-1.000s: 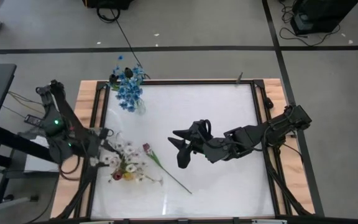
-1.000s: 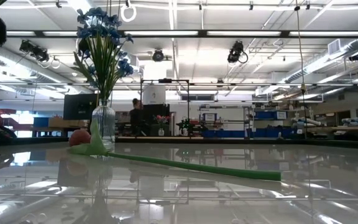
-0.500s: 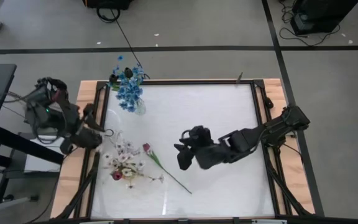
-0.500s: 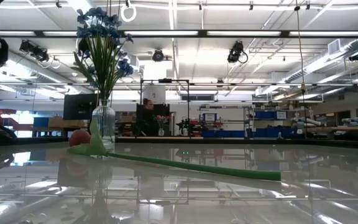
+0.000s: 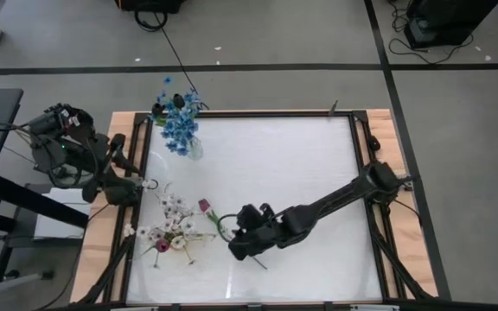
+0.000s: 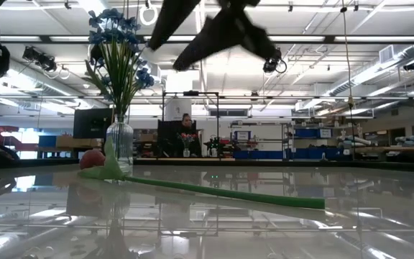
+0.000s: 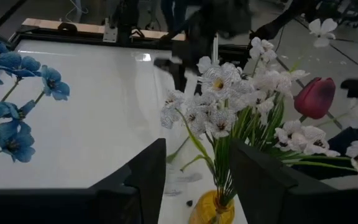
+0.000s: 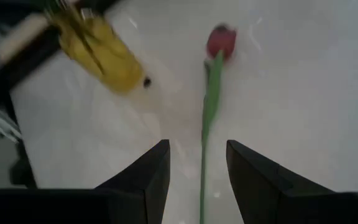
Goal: Sort flowers into vase by color
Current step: Put the red tulip into the yellow vase
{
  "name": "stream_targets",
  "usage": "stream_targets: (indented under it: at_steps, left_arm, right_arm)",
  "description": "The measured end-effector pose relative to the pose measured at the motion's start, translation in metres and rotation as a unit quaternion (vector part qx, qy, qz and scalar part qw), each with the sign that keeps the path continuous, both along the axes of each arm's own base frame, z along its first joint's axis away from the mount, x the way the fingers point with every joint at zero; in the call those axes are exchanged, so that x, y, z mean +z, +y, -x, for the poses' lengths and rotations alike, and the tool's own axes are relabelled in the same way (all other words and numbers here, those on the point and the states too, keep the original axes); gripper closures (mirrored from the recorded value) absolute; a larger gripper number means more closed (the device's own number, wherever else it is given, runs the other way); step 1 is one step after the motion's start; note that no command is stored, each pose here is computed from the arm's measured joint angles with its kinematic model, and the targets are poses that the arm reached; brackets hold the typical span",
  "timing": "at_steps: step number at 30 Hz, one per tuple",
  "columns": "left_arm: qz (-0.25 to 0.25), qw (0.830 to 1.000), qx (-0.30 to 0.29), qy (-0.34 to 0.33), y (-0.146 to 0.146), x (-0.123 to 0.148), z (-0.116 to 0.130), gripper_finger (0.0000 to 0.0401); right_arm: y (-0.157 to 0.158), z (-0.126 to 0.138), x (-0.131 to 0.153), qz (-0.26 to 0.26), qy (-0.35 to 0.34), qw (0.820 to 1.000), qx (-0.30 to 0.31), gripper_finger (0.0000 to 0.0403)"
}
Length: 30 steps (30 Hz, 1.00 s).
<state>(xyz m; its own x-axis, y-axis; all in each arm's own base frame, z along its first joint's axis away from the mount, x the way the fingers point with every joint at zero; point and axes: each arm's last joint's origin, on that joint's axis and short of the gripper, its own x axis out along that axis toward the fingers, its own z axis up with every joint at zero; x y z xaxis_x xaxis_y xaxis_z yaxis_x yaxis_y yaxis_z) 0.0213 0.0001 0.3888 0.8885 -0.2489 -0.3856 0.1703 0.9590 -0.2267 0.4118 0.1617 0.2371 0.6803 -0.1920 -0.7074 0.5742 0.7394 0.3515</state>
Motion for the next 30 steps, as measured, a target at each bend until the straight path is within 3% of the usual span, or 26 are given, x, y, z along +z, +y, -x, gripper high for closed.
stream_targets:
  at_steps: [12, 16, 24, 30]
  left_arm:
    - [0.008, 0.999, 0.025, 0.043, 0.004, -0.008, 0.003, 0.0225]
    - [0.015, 0.999, 0.028, 0.044, 0.004, -0.008, 0.003, 0.0225]
    - [0.035, 0.997, 0.038, 0.050, 0.004, -0.008, 0.003, 0.0225]
    - [0.039, 0.997, 0.040, 0.051, 0.004, -0.008, 0.003, 0.0225]
  right_arm:
    - [-0.013, -0.040, -0.064, 0.032, 0.028, 0.993, 0.108, 0.0237]
    - [-0.022, -0.050, -0.082, 0.035, 0.024, 0.993, 0.115, 0.0237]
    - [-0.031, -0.057, -0.115, 0.036, 0.063, 0.985, 0.158, 0.0237]
    - [-0.032, -0.057, -0.120, 0.029, 0.075, 0.983, 0.165, 0.0259]
